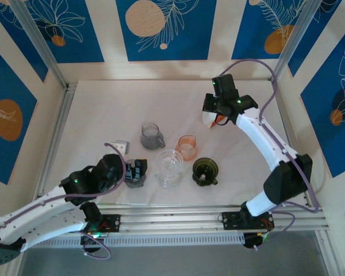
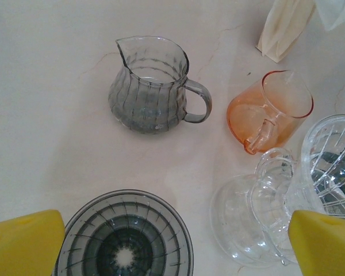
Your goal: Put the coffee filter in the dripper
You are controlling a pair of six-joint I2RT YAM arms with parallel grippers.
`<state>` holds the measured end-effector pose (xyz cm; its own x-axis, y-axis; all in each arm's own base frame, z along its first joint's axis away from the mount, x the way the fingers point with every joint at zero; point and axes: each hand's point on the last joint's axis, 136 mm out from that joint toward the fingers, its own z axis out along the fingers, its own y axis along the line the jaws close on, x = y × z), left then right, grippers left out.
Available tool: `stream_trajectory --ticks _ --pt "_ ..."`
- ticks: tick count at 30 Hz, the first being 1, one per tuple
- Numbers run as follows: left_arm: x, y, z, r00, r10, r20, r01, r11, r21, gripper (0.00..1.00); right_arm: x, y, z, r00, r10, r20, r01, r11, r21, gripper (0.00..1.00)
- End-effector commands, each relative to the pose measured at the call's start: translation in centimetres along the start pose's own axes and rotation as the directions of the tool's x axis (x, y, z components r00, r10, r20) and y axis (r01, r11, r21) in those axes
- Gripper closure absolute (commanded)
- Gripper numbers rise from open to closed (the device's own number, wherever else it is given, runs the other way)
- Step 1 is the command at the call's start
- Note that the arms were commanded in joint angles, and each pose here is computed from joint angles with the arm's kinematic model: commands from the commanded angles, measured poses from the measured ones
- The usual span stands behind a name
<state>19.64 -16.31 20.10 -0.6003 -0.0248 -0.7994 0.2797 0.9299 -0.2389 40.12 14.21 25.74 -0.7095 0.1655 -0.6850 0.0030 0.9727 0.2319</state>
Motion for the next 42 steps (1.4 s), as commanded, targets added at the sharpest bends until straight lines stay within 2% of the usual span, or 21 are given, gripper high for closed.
stream_trajectory --ticks 1,6,11,19,28,36,42 --pt "-2.4 -0.8 -1.3 0.999 -0.014 0.050 0.012 0.999 0.033 0.00 1.2 2.0 -4.0 1.000 -0.029 -0.007 0.027 0.991 -0.128 1.00" --pt "-2.9 -0.6 -2.0 0.998 -0.009 0.069 0.006 0.999 0.041 0.00 4.2 4.6 -10.3 0.995 -0.093 -0.043 0.075 0.943 -0.323 1.00" --pt "-3.1 -0.3 -2.7 0.997 -0.005 0.082 0.002 0.999 0.042 0.00 8.2 7.3 -16.5 0.973 -0.187 -0.138 0.090 0.851 -0.517 1.00" --pt "-3.2 0.5 -3.6 0.994 -0.009 0.107 0.005 0.999 0.039 0.00 13.8 8.7 -21.7 0.892 -0.317 -0.322 0.093 0.826 -0.556 1.00" --pt "-2.9 0.0 -3.4 0.996 -0.010 0.091 0.005 0.998 0.065 0.00 16.3 10.3 -20.6 0.809 -0.389 -0.441 0.137 0.854 -0.502 1.00" --pt "-2.2 -0.6 -3.2 0.997 -0.037 0.068 0.030 0.994 0.104 0.00 16.0 11.7 -17.7 0.789 -0.388 -0.477 0.171 0.884 -0.436 1.00" --pt "-2.1 -1.2 -3.1 0.998 -0.038 0.056 0.031 0.991 0.130 0.00 16.1 12.7 -16.0 0.756 -0.430 -0.494 0.258 0.889 -0.379 1.00"
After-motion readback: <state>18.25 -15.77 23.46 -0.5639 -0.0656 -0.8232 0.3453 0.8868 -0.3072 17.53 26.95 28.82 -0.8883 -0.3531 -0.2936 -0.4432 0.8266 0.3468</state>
